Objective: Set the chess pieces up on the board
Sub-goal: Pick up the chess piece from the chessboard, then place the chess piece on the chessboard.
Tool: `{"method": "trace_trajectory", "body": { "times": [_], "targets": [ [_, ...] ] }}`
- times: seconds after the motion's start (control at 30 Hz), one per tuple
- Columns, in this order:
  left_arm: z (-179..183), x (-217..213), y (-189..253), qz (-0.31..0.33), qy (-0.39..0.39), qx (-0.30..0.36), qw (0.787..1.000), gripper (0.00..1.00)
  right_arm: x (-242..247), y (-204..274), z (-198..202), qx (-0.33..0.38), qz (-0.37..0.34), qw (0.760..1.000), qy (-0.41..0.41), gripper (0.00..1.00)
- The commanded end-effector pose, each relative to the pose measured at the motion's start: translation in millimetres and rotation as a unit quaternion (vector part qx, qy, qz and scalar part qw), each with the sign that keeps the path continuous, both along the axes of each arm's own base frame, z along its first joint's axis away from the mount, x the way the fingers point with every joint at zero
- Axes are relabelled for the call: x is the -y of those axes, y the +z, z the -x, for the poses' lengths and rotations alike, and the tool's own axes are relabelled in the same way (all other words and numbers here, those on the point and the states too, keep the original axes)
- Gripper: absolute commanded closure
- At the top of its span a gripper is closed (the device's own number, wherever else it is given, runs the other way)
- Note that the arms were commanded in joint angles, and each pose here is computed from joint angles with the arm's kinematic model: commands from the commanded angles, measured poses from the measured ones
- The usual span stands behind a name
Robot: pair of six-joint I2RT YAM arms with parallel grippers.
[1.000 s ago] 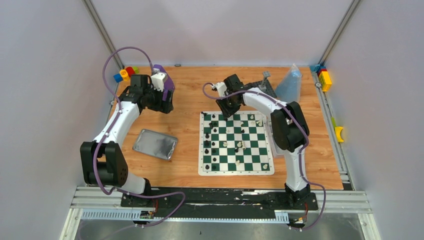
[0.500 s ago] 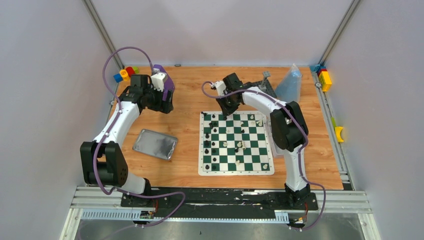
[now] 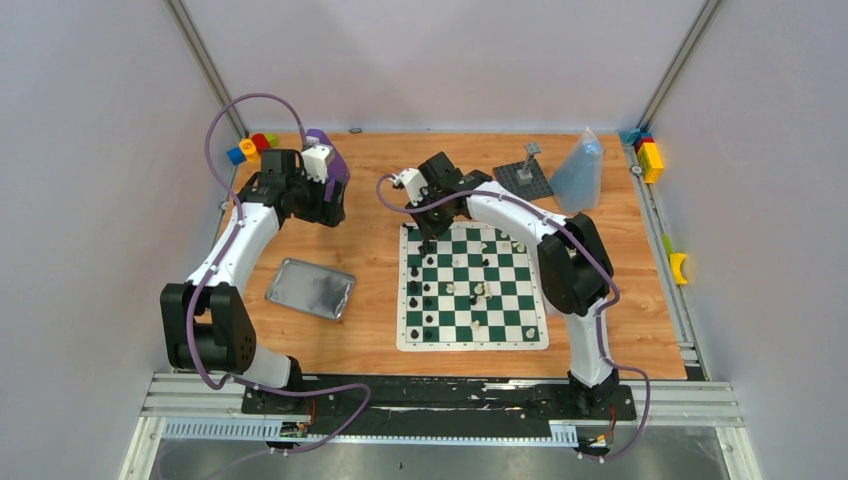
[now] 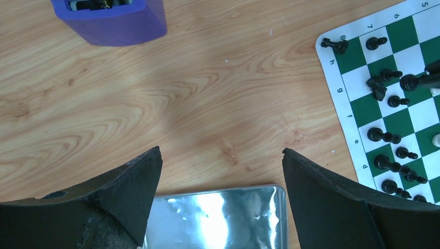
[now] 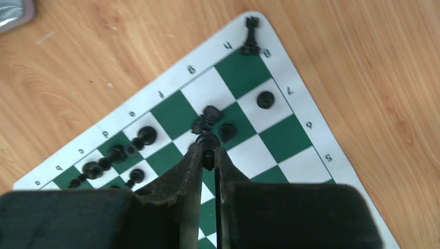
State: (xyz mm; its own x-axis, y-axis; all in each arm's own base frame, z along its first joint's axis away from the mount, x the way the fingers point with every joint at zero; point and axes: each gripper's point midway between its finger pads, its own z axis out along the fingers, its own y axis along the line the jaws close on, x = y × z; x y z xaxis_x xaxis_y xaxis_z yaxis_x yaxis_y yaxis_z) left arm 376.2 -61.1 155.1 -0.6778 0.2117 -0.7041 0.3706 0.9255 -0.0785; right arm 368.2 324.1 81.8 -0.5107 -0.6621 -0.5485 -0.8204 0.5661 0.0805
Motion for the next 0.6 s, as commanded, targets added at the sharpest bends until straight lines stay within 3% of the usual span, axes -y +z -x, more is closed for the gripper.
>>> {"method": "trace_trajectory", "body": {
  "times": [0.0, 0.57],
  "targets": [
    [-6, -8, 8, -0.004, 0.018, 0.023, 1.000, 0.06, -28, 44, 4, 0.044, -0.036, 0.998, 0.029, 1.00],
    [-9, -30, 9, 0.013, 0.052, 0.021, 0.998, 0.06, -59, 5, 10, 0.041, -0.006, 0.997, 0.065, 1.00]
  ]
}}
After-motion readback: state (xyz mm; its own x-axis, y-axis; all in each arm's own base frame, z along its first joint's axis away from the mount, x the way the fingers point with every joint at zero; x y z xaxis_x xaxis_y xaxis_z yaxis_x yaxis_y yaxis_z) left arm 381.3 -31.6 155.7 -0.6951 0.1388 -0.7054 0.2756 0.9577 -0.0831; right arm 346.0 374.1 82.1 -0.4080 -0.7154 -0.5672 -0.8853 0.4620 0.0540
